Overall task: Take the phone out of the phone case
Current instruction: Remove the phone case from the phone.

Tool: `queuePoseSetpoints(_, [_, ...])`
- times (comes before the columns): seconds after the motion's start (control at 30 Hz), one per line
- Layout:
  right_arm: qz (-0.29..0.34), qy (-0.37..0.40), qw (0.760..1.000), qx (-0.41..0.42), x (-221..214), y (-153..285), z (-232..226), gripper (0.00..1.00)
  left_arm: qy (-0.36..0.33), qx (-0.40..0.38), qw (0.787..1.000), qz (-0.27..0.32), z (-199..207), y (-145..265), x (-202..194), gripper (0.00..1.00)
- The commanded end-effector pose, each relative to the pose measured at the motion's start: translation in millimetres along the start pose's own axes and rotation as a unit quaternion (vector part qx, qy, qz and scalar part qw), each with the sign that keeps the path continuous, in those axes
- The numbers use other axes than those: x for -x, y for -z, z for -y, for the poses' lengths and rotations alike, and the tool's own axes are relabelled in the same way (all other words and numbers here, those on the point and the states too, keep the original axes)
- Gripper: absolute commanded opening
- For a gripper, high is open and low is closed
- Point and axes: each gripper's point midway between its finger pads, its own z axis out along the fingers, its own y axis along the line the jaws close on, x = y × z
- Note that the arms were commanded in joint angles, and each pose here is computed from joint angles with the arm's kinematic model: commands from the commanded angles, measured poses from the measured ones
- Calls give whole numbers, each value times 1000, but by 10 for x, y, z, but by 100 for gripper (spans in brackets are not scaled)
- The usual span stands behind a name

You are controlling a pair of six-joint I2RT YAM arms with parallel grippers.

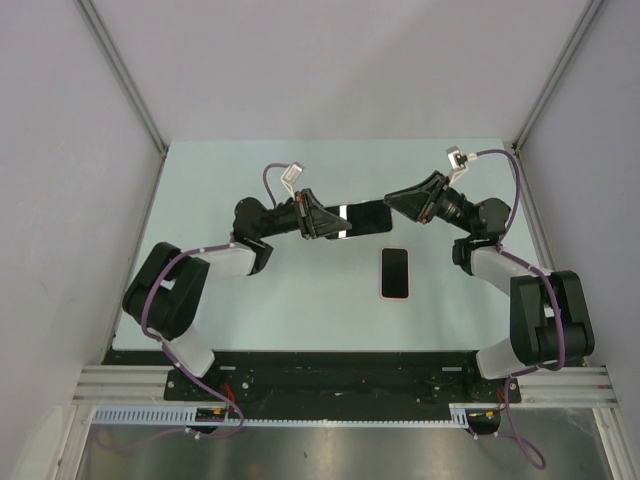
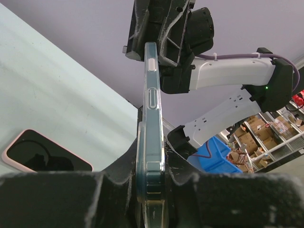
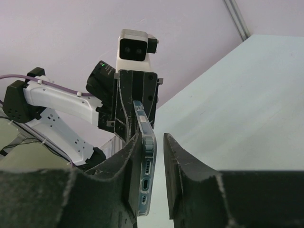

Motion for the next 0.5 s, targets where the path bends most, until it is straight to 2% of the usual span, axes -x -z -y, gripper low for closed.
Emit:
queuePoseSetpoints(0.0, [7, 9, 1000, 23, 58, -8, -175, 26, -57, -52, 997, 0, 294, -56, 30, 0])
queuePoseSetpoints(0.23, [19, -38, 998, 35, 109, -35, -283, 21, -99, -76, 992, -22, 394, -88, -88, 0])
queuePoseSetpoints(0.33, [19, -56, 998, 36, 106, -49, -317, 14, -125, -83, 988, -26, 417, -80, -115, 0])
queuePoseSetpoints(0.37, [19, -61, 997, 37, 105, -54, -333, 5, -132, -82, 987, -26, 410, -75, -114, 0])
queuePoseSetpoints(0.4, [18, -67, 997, 36, 97, -57, -331, 2, -136, -83, 987, -26, 413, -72, -117, 0])
queuePoseSetpoints(0.47, [16, -72, 997, 38, 98, -60, -363, 0, -143, -85, 986, -27, 421, -68, -121, 0])
